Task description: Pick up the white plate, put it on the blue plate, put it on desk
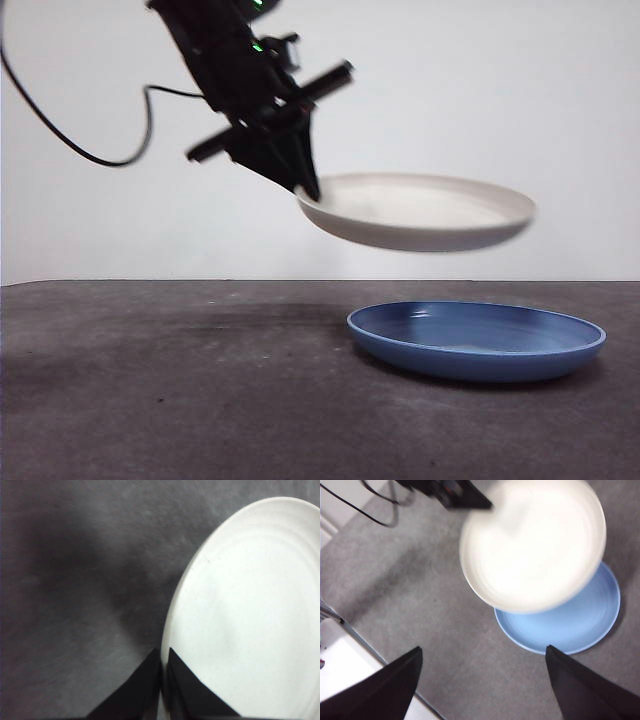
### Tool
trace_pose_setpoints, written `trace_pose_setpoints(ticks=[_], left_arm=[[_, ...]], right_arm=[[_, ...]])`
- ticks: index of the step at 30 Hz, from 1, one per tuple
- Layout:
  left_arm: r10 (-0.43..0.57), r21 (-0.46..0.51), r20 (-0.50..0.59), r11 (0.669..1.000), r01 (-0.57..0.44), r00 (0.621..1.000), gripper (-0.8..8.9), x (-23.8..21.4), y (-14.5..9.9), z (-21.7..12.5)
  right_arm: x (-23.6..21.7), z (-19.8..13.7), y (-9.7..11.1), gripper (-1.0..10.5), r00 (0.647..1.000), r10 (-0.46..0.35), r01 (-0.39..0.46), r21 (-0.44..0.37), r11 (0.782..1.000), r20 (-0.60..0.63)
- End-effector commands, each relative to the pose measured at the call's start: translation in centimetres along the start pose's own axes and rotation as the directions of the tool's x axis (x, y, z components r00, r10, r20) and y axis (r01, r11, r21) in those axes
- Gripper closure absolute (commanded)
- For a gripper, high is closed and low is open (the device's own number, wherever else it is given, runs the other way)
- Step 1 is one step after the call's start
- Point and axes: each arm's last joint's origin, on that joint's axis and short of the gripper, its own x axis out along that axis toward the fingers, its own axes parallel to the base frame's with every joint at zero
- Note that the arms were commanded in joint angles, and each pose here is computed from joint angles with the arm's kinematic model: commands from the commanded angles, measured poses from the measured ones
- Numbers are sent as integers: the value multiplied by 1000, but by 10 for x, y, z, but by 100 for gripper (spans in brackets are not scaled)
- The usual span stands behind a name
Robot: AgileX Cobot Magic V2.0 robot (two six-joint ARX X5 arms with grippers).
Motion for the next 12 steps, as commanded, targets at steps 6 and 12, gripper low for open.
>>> trace_pose_setpoints(ticks=[6,12], left_arm=[[-13,19,-90,1000,15,996,805,54,-14,-1],[-6,23,-131,1000,10,991,805,78,-14,-8]], right_arm=[[-13,7,8,553,999,-3,3,-7,1000,41],[-14,5,9,553,999,-3,3,-2,1000,32]])
